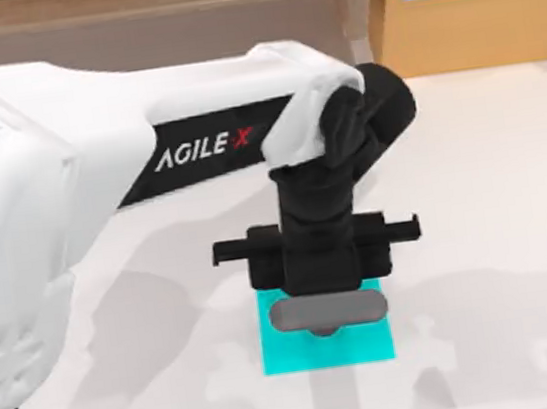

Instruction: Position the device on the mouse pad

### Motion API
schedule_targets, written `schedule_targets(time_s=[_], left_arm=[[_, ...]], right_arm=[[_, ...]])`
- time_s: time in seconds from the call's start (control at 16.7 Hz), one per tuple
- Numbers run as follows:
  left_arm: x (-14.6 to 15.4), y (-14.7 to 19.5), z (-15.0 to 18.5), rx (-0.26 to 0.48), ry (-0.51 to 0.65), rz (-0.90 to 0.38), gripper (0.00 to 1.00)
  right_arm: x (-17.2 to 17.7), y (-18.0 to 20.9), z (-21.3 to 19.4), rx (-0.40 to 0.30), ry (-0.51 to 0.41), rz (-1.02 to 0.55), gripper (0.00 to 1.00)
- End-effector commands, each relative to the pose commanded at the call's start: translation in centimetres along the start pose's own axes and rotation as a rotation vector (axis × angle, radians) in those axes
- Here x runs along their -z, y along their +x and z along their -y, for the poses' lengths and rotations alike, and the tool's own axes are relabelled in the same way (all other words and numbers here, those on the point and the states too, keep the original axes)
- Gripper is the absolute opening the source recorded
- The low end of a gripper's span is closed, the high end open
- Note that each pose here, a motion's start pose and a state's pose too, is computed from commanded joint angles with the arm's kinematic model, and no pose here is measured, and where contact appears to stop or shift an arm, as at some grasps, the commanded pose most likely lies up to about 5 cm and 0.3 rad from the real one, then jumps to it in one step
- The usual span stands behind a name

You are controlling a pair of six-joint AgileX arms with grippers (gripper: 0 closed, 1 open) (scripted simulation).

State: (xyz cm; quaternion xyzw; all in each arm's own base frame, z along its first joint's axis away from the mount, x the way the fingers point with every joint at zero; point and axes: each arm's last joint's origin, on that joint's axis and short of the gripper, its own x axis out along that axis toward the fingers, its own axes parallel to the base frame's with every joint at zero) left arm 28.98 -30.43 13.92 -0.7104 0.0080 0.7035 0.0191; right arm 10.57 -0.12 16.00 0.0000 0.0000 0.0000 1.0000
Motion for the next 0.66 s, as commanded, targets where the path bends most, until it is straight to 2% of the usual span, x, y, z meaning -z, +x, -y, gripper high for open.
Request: schedule_targets(time_s=[0.3, 0.66], left_arm=[[0.0, 0.0, 0.0, 0.0, 0.0, 0.0, 0.98], [0.0, 0.0, 0.0, 0.0, 0.0, 0.0, 1.0]], right_arm=[[0.0, 0.0, 0.0, 0.0, 0.0, 0.0, 1.0], [0.0, 0.0, 0.0, 0.0, 0.0, 0.0, 1.0]])
